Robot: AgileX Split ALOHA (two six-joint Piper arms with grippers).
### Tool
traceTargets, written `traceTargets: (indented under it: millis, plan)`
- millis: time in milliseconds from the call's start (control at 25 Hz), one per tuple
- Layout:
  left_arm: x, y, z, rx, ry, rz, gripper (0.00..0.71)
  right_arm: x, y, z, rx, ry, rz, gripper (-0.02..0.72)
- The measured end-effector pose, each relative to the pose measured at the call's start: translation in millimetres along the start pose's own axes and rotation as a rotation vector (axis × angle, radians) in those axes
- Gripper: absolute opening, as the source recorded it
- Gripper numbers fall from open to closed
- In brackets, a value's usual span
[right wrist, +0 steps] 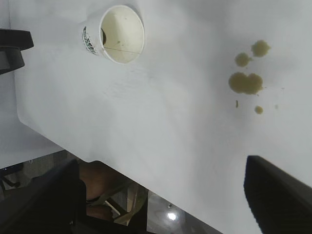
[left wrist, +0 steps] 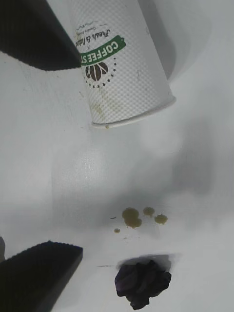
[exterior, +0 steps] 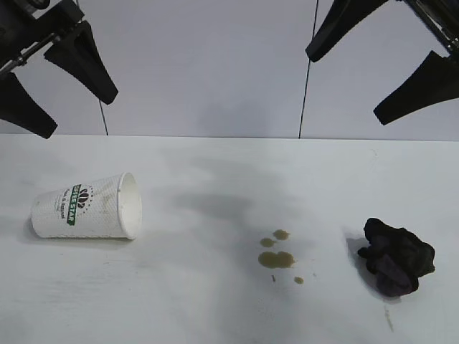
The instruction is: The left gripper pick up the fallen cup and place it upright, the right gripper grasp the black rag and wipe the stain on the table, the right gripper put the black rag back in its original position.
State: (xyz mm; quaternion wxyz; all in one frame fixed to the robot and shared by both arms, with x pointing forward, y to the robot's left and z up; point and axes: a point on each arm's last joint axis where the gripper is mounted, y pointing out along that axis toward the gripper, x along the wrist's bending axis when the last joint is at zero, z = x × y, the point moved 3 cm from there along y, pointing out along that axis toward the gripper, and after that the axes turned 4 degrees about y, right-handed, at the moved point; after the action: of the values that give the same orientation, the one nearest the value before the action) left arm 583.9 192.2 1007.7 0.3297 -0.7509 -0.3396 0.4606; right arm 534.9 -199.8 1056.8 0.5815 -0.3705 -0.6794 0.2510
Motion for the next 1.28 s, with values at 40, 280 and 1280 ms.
traceTargets:
  millis: [40, 280, 1280]
  plan:
    - [0.1, 0.0, -0.3, -0.002, 0.0, -0.001, 0.687, 0.0, 0.0, 0.0, 0.0, 0.0, 0.0, 0.633]
    - [0.3, 0.0, -0.5, -0.004, 0.0, -0.002, 0.687, 0.0, 0.0, 0.0, 0.0, 0.0, 0.0, 0.633]
    - [-13.3, 5.1, -4.9, -0.002, 0.752, -0.027, 0.687, -0.1, 0.0, -0.5, -0.004, 0.0, 0.0, 0.633]
